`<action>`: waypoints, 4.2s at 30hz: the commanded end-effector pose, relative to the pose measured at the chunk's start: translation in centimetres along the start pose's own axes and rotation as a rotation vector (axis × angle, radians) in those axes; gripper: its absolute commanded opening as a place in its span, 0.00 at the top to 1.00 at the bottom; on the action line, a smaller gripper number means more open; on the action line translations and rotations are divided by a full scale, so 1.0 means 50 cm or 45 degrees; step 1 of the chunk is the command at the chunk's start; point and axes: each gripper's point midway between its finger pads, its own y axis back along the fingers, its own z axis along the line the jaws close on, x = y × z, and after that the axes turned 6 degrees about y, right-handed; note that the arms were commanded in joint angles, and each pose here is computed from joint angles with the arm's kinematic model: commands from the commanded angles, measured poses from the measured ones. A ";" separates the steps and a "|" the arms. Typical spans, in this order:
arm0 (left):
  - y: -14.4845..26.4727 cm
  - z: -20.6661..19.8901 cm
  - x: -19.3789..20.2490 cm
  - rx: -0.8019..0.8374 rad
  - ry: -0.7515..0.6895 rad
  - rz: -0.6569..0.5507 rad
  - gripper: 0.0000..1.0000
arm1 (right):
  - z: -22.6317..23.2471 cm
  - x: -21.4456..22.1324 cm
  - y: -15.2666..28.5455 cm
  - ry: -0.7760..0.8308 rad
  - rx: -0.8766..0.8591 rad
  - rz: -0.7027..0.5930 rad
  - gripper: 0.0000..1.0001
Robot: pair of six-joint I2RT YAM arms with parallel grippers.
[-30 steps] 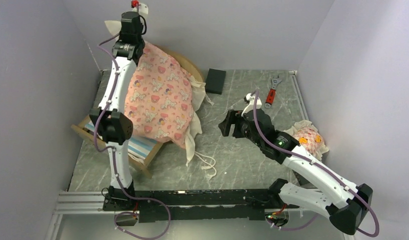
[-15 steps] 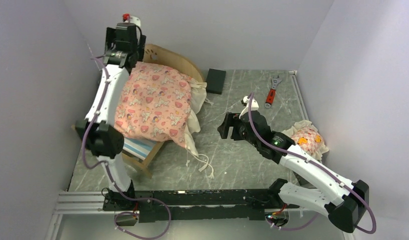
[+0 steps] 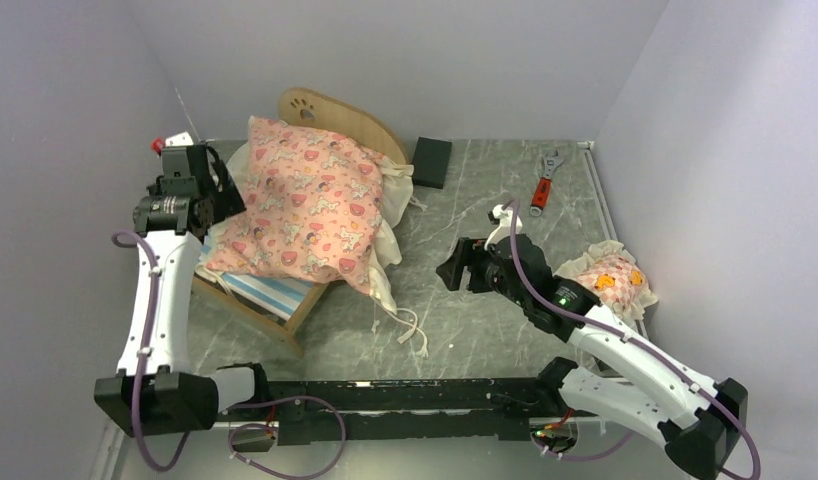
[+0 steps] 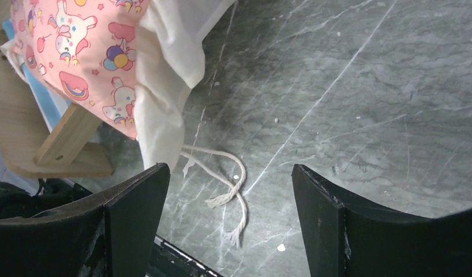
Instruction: Set up the pet bed
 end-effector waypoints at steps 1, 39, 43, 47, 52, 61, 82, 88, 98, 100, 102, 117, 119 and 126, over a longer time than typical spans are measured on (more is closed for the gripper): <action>-0.052 0.029 0.093 -0.016 0.202 0.188 0.14 | 0.016 -0.003 0.016 -0.008 -0.085 -0.043 0.18; -0.094 0.163 0.034 -0.218 0.169 0.097 1.00 | 0.014 0.012 0.035 -0.012 -0.106 -0.026 0.17; -0.062 0.201 -0.079 -0.367 0.077 -0.063 1.00 | 0.028 0.009 0.034 0.013 -0.134 0.011 0.17; -0.071 0.238 -0.132 -0.537 0.030 -0.112 0.95 | 0.032 0.006 0.032 0.035 -0.135 0.033 0.17; -0.089 0.266 -0.176 -0.681 0.010 -0.185 0.91 | 0.041 0.003 0.033 -0.006 -0.157 0.022 0.17; -0.133 0.238 -0.185 -0.619 0.016 -0.145 0.43 | 0.035 0.011 0.032 -0.024 -0.141 0.038 0.17; 0.035 -0.418 0.154 0.741 -0.425 0.219 0.04 | -0.015 0.021 0.016 -0.006 0.010 0.013 0.14; -0.014 -0.560 0.224 0.743 -0.587 0.178 0.03 | -0.033 0.019 0.028 0.013 0.065 0.010 0.13; -0.144 -0.650 0.329 0.663 -0.737 0.219 0.20 | -0.052 0.032 0.035 0.001 0.106 0.004 0.12; -0.151 -0.666 0.351 0.679 -0.772 0.231 0.33 | -0.054 0.033 0.034 0.007 0.111 0.007 0.12; -0.152 -0.681 0.374 0.704 -0.806 0.249 0.55 | -0.055 0.031 0.033 0.015 0.119 0.007 0.12; 0.258 -0.780 0.633 1.535 -1.348 0.246 1.00 | -0.151 -0.012 0.112 -0.093 0.403 -0.230 0.11; 0.298 -0.775 0.642 1.566 -1.380 0.215 0.99 | -0.167 -0.014 0.134 -0.125 0.429 -0.284 0.11; 0.343 -0.728 0.502 1.347 -1.114 0.135 0.34 | -0.168 -0.054 0.197 -0.039 0.367 -0.435 0.11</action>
